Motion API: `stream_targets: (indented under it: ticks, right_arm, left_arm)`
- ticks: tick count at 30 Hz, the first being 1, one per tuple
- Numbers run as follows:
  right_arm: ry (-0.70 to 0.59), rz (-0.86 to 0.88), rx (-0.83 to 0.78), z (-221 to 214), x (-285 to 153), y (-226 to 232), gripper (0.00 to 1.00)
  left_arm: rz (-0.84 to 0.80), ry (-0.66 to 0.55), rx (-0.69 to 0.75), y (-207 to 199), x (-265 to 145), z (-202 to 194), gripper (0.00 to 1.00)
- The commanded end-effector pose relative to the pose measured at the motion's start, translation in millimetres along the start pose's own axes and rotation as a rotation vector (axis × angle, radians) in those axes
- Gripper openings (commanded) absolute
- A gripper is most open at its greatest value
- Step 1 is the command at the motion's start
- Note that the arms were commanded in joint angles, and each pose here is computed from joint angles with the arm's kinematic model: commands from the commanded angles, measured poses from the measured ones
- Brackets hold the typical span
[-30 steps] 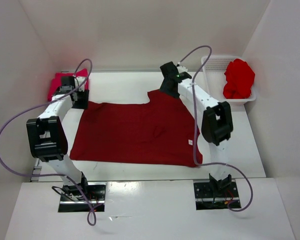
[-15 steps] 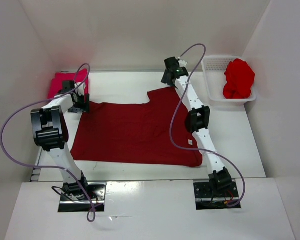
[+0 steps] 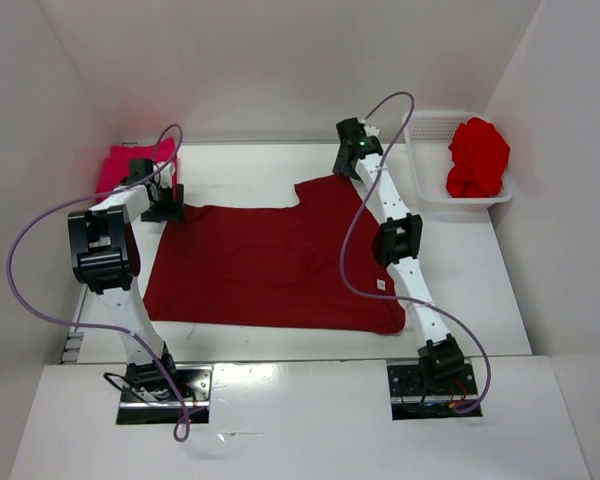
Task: Fold and stack the t-shirts
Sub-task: Grap the side of the flattened tshirt furthest away from the robot with both arms, then fold the other side of the tshirt into a rectangle
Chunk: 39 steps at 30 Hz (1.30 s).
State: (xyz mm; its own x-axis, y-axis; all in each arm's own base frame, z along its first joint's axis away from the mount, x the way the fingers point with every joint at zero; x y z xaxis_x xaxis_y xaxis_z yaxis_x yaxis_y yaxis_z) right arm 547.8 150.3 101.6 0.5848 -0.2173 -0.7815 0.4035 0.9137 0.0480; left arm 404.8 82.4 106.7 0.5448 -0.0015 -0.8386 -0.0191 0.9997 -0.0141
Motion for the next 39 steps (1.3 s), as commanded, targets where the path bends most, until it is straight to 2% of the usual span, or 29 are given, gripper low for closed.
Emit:
stream_targets:
  ticks: [1, 4, 5, 6, 9, 10, 12, 13, 15, 19, 22, 23, 26, 27, 30, 34, 35, 37, 38, 39]
  right_arm:
    - [0.099, 0.031, -0.100, -40.0, 6.8, 18.4, 0.79]
    - [0.129, 0.067, -0.132, -54.3, 7.0, 29.6, 0.67]
    - [0.133, 0.075, -0.132, -55.8, 8.4, 30.4, 0.60]
    - [0.133, 0.075, -0.132, -55.8, 8.4, 30.4, 0.43]
    - [0.139, 0.094, -0.139, -60.6, 7.0, 35.6, 0.16]
    - [0.141, 0.080, -0.143, -61.3, 6.9, 33.9, 0.02]
    - [0.126, 0.059, -0.144, -57.7, 3.6, 32.0, 0.00]
    - [0.101, 0.065, -0.135, -48.1, -6.5, 32.9, 0.00]
    - [0.080, 0.057, -0.102, -36.1, -15.8, 29.4, 0.00]
    - [0.042, 0.049, -0.054, -1.3, -50.9, 13.5, 0.00]
    - [-0.019, 0.093, -0.015, 26.3, -95.1, 10.8, 0.00]
    - [-0.053, 0.126, -0.009, 36.1, -122.9, 13.2, 0.00]
    - [-0.140, 0.137, 0.027, 55.4, -161.6, 9.6, 0.00]
    - [-0.180, 0.144, 0.045, 66.6, -186.8, 2.1, 0.00]
    - [-0.217, 0.158, 0.064, 80.6, -229.0, -11.9, 0.00]
    - [-0.195, 0.109, 0.040, 75.8, -249.5, -24.8, 0.00]
    - [-0.150, 0.063, 0.010, 65.9, -238.6, -27.4, 0.00]
    - [-0.154, 0.030, -0.026, 54.4, -253.1, -27.9, 0.00]
    - [-0.109, -0.022, -0.059, 38.0, -242.7, -28.2, 0.00]
    - [-0.116, -0.020, -0.086, 29.2, -256.9, -26.4, 0.00]
  left_arm:
    - [-0.044, 0.006, -0.021, -7.2, 13.8, 2.3, 0.79]
    - [-0.032, 0.027, -0.014, -10.4, 16.9, -0.8, 0.79]
    - [-0.032, 0.027, -0.014, -10.4, 16.9, -0.8, 0.79]
    - [-0.032, 0.025, -0.014, -10.1, 20.3, -1.4, 0.75]
    - [-0.033, 0.036, -0.006, -9.7, 23.8, -4.0, 0.54]
    - [-0.035, 0.046, -0.007, -10.0, 23.3, -5.6, 0.38]
    - [-0.061, 0.033, 0.003, -11.7, 20.4, -3.1, 0.21]
    - [-0.061, 0.033, 0.003, -11.7, 20.4, -3.1, 0.08]
    - [-0.058, 0.008, 0.015, -11.3, 12.0, 2.9, 0.00]
    - [-0.072, -0.041, 0.043, -13.4, -9.3, 9.6, 0.00]
    - [-0.072, -0.102, 0.093, -14.8, -33.2, 11.5, 0.00]
    - [-0.063, -0.143, 0.112, -15.0, -46.7, 16.8, 0.00]
    - [-0.061, -0.144, 0.145, -15.5, -60.0, 13.1, 0.00]
    - [-0.069, -0.149, 0.158, -16.2, -65.3, 13.7, 0.00]
    - [-0.098, -0.160, 0.173, -14.7, -75.2, 13.8, 0.00]
    - [-0.197, -0.161, 0.193, -22.8, -81.6, 9.2, 0.00]
    - [-0.198, -0.159, 0.192, -23.4, -83.2, 6.6, 0.01]
    - [-0.209, -0.161, 0.210, -24.2, -82.1, 1.9, 0.02]
    - [-0.209, -0.158, 0.225, -23.8, -79.7, -1.2, 0.02]
    - [-0.201, -0.150, 0.232, -23.7, -78.7, -8.1, 0.02]
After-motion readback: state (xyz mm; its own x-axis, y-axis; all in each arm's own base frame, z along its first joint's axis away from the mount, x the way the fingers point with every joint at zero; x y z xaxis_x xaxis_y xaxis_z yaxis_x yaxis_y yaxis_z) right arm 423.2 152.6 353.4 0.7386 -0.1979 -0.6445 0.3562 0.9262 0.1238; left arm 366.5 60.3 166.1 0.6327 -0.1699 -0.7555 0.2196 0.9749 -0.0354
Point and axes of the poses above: each gripper's point midway between its finger pads, its own x axis out along the fingers, its own y axis along the line the jaws close on, z = x × y, the point moved 10 cm from there along -x, back along the fingers, and after that the axes turned 2 degrees about x, right-handed, at the moved point
